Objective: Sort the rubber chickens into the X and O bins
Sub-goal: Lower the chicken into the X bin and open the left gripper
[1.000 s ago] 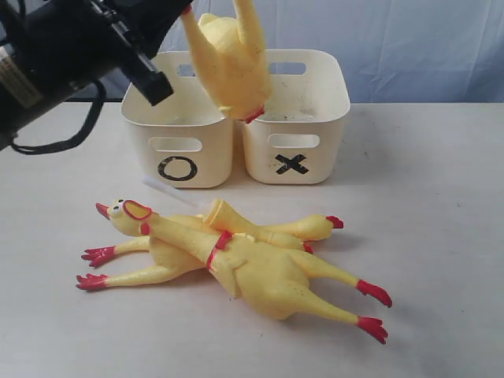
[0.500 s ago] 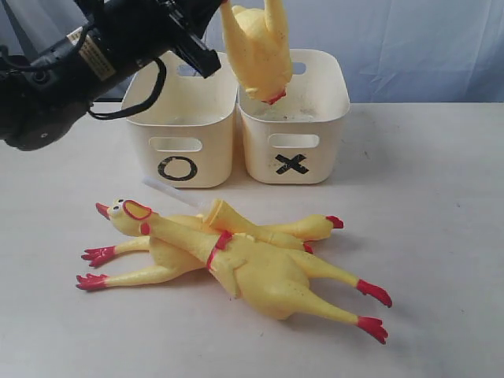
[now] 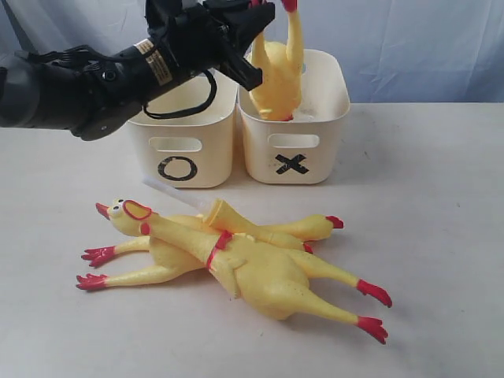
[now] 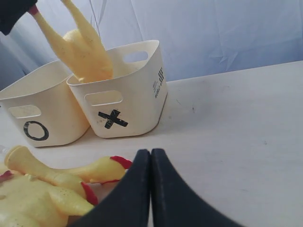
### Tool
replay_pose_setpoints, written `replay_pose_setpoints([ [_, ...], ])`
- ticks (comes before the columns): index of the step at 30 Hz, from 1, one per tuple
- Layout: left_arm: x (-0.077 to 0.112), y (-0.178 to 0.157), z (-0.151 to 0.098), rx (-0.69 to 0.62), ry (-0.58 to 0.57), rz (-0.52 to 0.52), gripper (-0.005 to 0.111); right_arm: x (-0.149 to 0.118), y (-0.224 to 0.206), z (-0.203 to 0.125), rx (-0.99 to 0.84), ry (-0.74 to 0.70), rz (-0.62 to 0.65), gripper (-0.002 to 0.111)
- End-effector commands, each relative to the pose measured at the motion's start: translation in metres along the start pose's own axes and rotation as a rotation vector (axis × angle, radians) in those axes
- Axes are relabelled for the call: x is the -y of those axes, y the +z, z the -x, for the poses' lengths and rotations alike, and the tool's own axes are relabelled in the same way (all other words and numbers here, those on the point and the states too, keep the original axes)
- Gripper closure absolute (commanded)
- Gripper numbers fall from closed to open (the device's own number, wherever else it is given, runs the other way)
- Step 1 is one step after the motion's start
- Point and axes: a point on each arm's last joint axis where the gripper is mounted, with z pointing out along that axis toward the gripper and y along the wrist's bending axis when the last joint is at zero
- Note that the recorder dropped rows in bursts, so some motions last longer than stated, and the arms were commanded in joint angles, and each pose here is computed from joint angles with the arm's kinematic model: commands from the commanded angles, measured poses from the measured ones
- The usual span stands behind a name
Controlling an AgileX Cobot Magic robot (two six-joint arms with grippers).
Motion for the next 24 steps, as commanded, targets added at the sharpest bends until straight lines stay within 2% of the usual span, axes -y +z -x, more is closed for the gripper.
replay_pose_setpoints([
  [1,-0.002,0.007,-0.005,-0.013,0.01,-0.002,0.107,0.0,0.0,-0.002,-0.001,-0.001,0.001,0.109],
  [7,-0.003,0.008,-0.015,-0.086,0.022,-0.004,0.093,0.0,0.0,-0.002,-0.001,0.001,0.002,0.109],
  [13,-0.004,0.007,-0.016,-0.101,0.016,0.01,0.065,0.0,0.0,-0.002,0.0,0.007,0.004,0.109],
  [16,-0.006,0.007,-0.015,-0.093,0.0,0.031,0.056,0.0,0.0,-0.002,0.0,0.007,0.004,0.109],
  [20,-0.006,0.007,-0.015,-0.092,-0.001,0.032,0.049,0.0,0.0,-0.002,0.0,0.007,0.004,0.109],
  [24,-0.006,0.007,-0.014,-0.087,0.001,0.029,0.049,0.0,0.0,-0.002,0.0,0.007,0.004,0.109],
])
